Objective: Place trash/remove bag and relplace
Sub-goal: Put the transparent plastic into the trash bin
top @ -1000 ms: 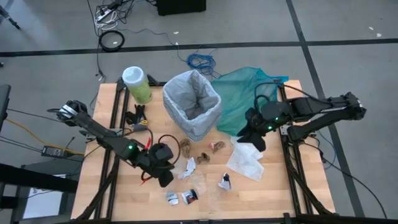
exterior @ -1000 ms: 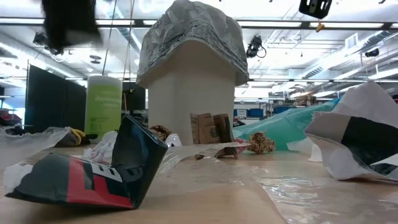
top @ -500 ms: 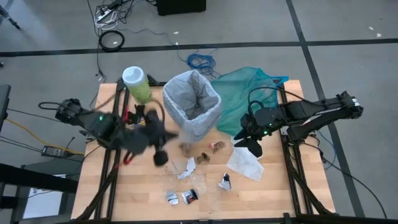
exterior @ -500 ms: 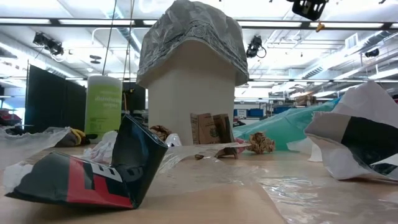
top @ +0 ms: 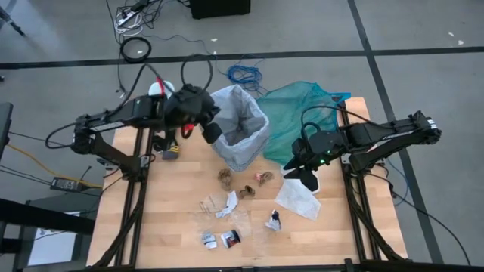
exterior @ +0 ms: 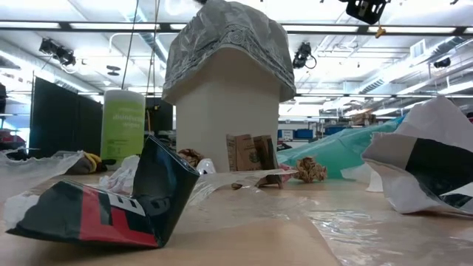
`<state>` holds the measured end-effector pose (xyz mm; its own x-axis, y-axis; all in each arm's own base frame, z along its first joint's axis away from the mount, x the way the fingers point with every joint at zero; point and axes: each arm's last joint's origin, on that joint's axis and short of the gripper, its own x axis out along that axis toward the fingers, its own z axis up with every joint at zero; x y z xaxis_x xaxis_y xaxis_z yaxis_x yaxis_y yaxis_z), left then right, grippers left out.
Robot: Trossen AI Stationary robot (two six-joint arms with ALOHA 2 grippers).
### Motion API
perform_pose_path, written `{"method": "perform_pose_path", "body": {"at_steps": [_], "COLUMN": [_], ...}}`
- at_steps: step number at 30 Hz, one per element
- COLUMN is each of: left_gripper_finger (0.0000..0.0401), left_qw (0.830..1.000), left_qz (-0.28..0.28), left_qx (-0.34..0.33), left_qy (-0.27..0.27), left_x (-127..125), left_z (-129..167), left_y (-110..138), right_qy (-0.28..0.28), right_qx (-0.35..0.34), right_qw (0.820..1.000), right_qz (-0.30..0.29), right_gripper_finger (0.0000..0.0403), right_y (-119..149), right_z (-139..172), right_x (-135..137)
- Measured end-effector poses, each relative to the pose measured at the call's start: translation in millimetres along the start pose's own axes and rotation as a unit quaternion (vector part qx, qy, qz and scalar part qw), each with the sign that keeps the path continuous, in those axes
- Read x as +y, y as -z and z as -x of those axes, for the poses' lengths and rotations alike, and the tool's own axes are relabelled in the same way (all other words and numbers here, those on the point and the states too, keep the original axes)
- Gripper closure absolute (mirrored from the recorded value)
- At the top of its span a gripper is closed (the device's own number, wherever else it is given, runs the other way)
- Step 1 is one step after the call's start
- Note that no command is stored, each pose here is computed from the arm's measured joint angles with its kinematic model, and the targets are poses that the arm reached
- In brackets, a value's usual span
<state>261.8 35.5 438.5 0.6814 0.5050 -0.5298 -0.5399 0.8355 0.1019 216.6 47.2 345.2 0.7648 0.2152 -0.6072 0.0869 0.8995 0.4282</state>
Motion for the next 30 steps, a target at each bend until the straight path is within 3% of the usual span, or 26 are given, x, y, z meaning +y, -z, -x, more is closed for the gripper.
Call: {"method": "perform_pose_path", "body": {"at_steps": [11,16,22,30], "left_gripper_finger": [0.0275,0.0267,0.028,0.0281], "left_qw": [0.996,0.982,0.97,0.958], "left_qz": [0.02,0.03,-0.028,-0.052], "left_qx": [-0.014,0.017,0.099,0.176], "left_qy": [0.082,0.187,0.221,0.218], "left_x": [9,-12,-64,-123], "left_z": [-12,5,21,4], "left_y": [-10,-3,40,140], "right_qy": [0.0,-0.006,-0.012,-0.014], "right_qx": [0.001,0.004,0.01,0.011], "right_qw": [1.0,1.0,1.0,1.0], "right_qz": [0.0,0.005,0.013,0.019], "right_gripper_finger": [0.0241,0.0241,0.0241,0.0241], "right_y": [0,2,5,6], "right_z": [0,0,-1,-1], "right_x": [0,3,7,10]}}
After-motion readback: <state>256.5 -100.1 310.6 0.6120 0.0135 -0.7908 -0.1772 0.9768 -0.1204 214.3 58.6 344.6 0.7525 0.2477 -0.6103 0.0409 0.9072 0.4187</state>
